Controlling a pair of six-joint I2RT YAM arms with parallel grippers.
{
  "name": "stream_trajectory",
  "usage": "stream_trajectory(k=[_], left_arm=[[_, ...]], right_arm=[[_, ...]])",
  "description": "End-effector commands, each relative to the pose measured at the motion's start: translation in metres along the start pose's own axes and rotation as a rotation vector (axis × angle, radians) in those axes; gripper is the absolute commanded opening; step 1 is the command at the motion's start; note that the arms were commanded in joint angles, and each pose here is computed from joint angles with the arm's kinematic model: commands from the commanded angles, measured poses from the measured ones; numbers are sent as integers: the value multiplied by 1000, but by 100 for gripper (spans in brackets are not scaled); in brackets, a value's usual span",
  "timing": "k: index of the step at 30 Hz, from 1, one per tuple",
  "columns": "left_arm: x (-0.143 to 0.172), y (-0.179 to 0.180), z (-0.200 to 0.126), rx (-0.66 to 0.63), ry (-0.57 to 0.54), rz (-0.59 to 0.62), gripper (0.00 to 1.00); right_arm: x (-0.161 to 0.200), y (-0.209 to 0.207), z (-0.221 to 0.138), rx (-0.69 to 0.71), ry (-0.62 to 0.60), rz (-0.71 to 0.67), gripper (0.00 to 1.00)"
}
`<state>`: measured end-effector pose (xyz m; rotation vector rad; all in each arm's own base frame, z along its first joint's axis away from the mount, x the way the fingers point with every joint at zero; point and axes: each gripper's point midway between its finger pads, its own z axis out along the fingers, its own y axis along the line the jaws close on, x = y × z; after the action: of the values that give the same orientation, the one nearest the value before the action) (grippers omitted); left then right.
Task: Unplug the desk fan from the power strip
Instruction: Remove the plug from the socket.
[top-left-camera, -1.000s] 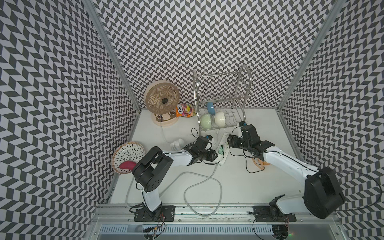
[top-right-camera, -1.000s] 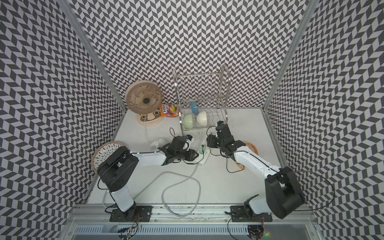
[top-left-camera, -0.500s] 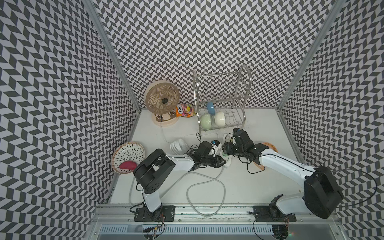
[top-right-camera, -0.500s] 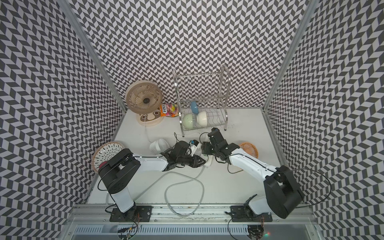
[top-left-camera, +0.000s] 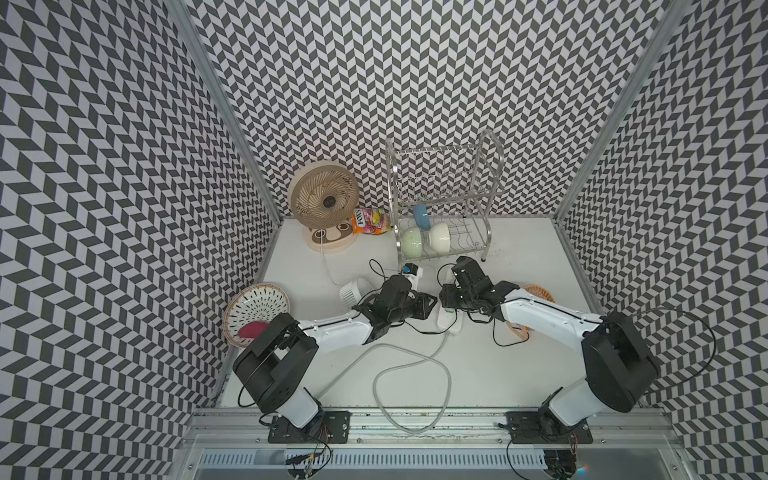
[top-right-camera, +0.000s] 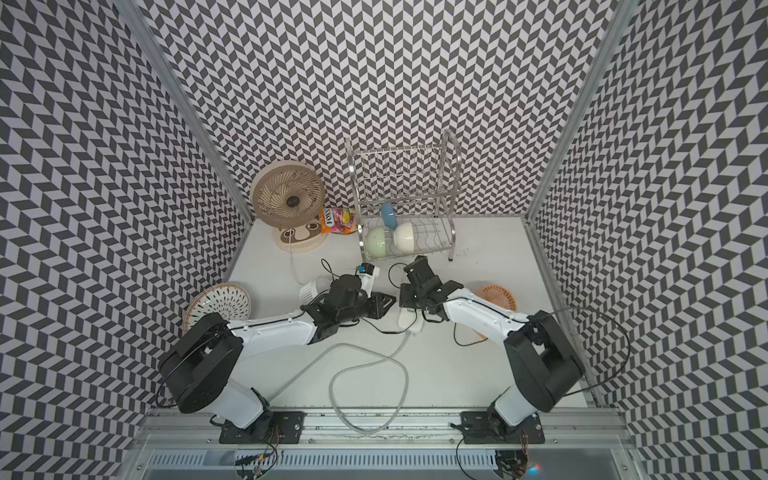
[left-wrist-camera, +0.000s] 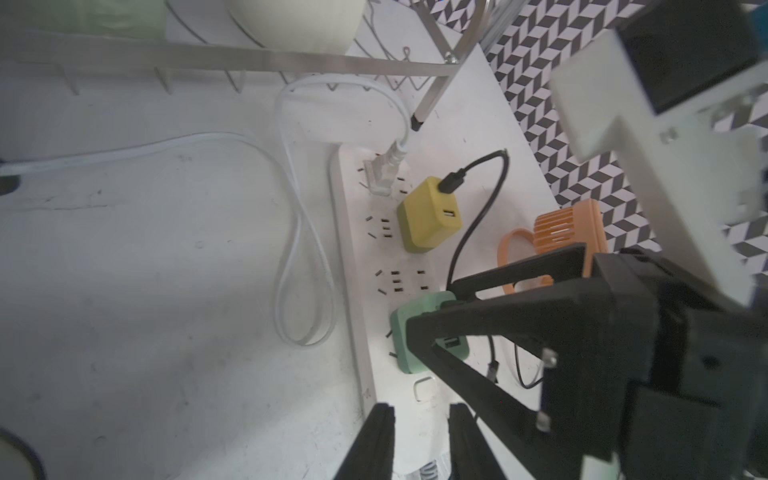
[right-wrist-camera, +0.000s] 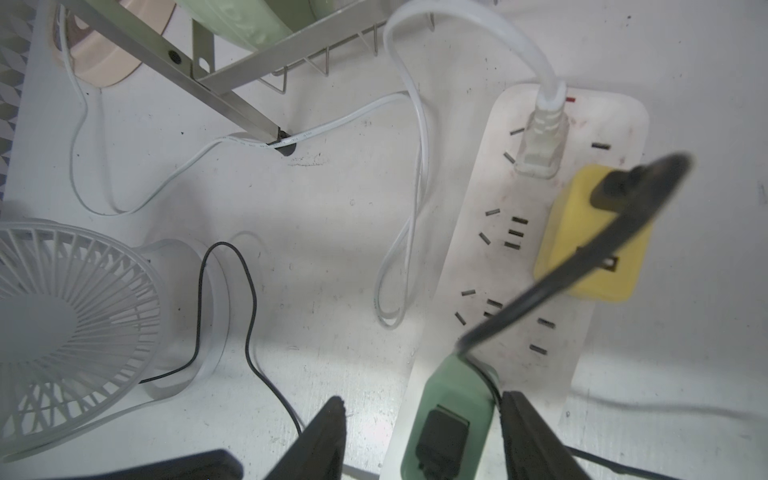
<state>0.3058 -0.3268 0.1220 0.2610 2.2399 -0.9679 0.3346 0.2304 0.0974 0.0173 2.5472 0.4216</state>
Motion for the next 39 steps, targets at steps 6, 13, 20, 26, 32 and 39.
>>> stream_trajectory(k=[6,13,20,26,32,39], left_arm=[[-12,22,5,-106,-14,-67,23],[-17,27,0,-123,-35,-82,22],[-21,36,-10,-154,-72,-111,22],[-23,42,-21,-172,-90,-125,24],[-21,43,-24,-169,-85,-123,27],[-20,41,-20,-155,-76,-125,30]], right_arm=[[-7,1,-5,69,-44,2,55],[-21,4,-44,112,-137,-15,60],[-35,33,-64,-1,-199,-53,61],[-32,37,-30,29,-125,-63,61],[-27,6,-17,169,-141,-33,62],[-3,2,1,157,-49,-26,60]])
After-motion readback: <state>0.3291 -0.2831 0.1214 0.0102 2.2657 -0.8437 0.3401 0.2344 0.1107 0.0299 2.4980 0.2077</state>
